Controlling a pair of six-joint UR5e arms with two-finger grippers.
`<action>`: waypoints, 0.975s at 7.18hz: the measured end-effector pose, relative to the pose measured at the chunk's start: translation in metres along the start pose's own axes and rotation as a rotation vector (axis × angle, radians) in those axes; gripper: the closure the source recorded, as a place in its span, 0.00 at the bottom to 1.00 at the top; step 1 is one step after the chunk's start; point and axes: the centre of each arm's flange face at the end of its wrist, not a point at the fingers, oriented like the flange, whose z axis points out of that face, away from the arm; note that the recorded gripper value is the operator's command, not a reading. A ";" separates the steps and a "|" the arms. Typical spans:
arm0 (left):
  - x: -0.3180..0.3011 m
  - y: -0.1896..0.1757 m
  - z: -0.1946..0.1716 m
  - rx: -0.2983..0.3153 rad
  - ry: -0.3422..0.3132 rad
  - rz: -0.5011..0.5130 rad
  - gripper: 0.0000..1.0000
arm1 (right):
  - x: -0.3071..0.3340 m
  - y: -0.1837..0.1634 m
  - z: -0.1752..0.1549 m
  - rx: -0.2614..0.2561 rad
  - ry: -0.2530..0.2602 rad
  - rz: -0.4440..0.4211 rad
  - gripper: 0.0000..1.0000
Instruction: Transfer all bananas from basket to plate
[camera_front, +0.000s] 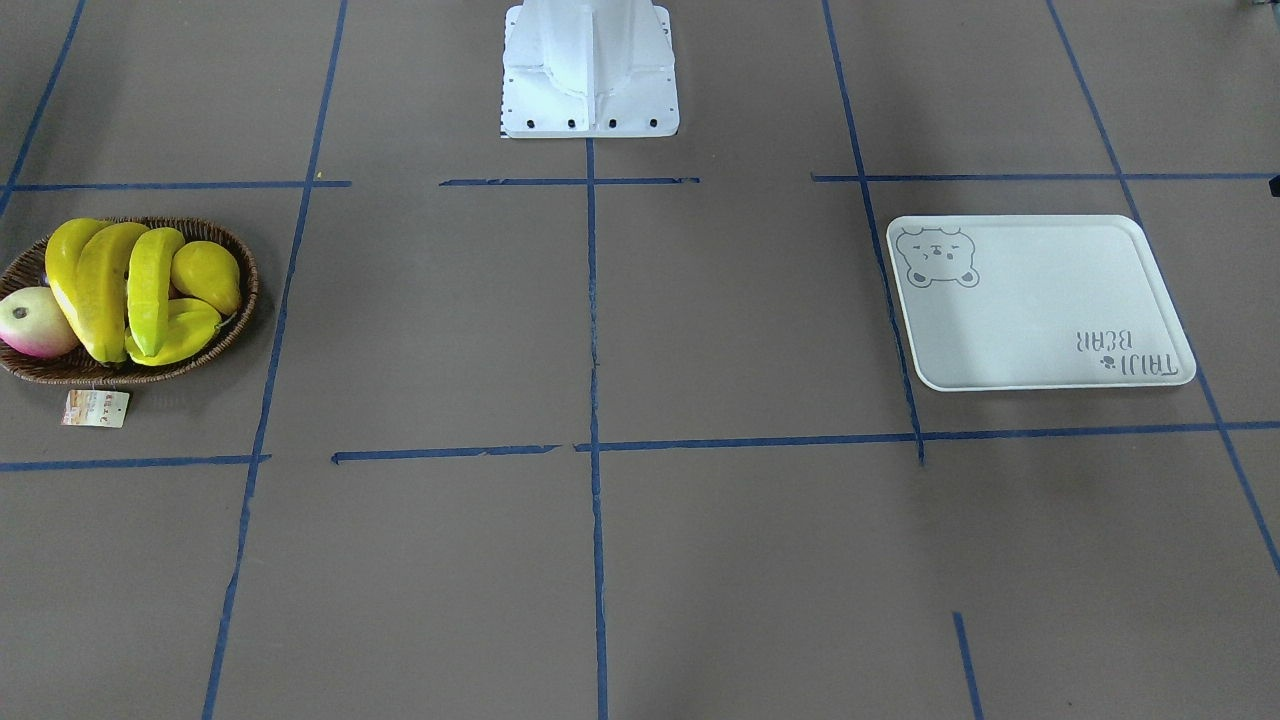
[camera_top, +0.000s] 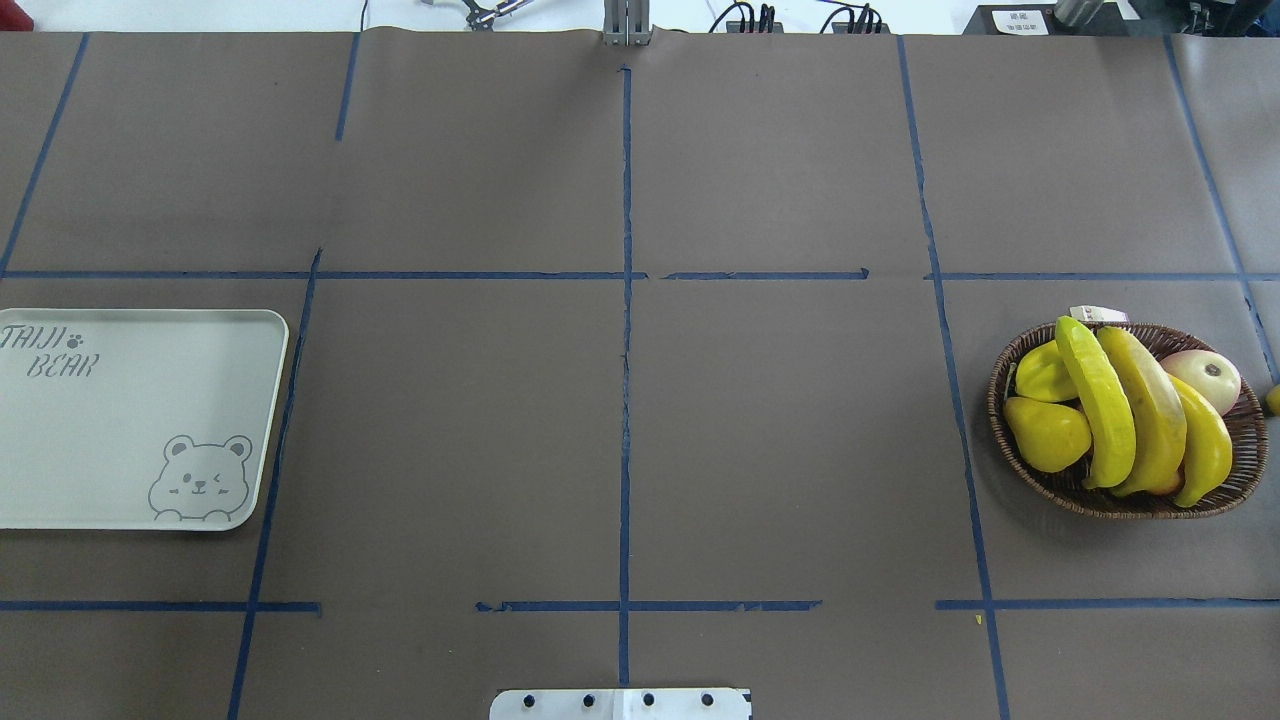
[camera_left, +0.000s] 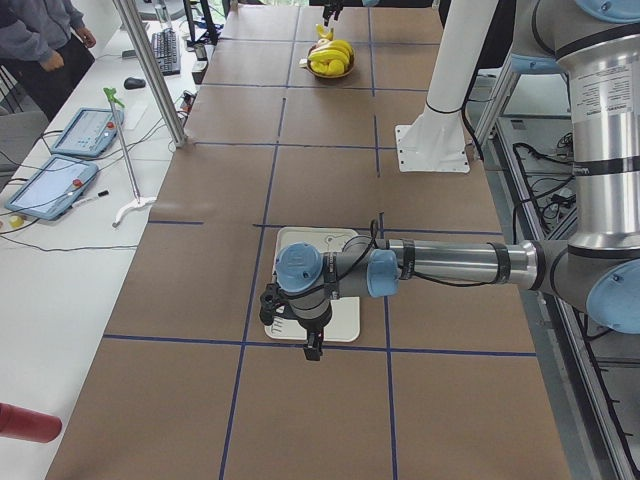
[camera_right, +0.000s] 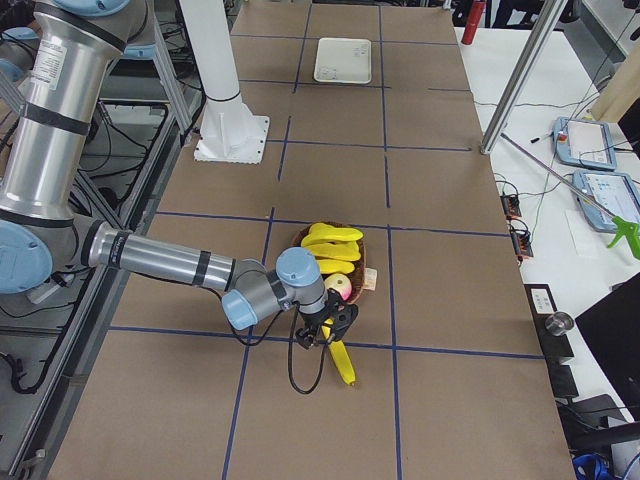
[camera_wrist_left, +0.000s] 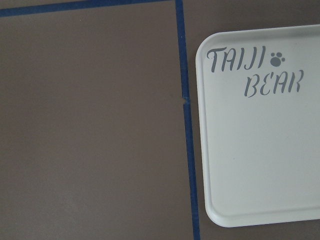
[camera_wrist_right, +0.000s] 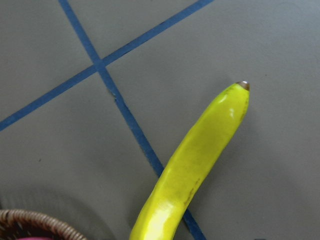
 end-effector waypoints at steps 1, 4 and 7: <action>0.001 0.000 -0.001 0.002 0.000 0.002 0.00 | 0.000 -0.006 0.008 -0.002 0.007 0.077 0.03; 0.003 -0.002 -0.003 0.007 -0.001 0.007 0.00 | 0.001 -0.013 0.020 -0.010 0.018 0.154 0.07; 0.005 -0.004 -0.005 0.011 -0.001 0.012 0.00 | -0.009 -0.005 0.030 -0.034 0.029 0.162 0.10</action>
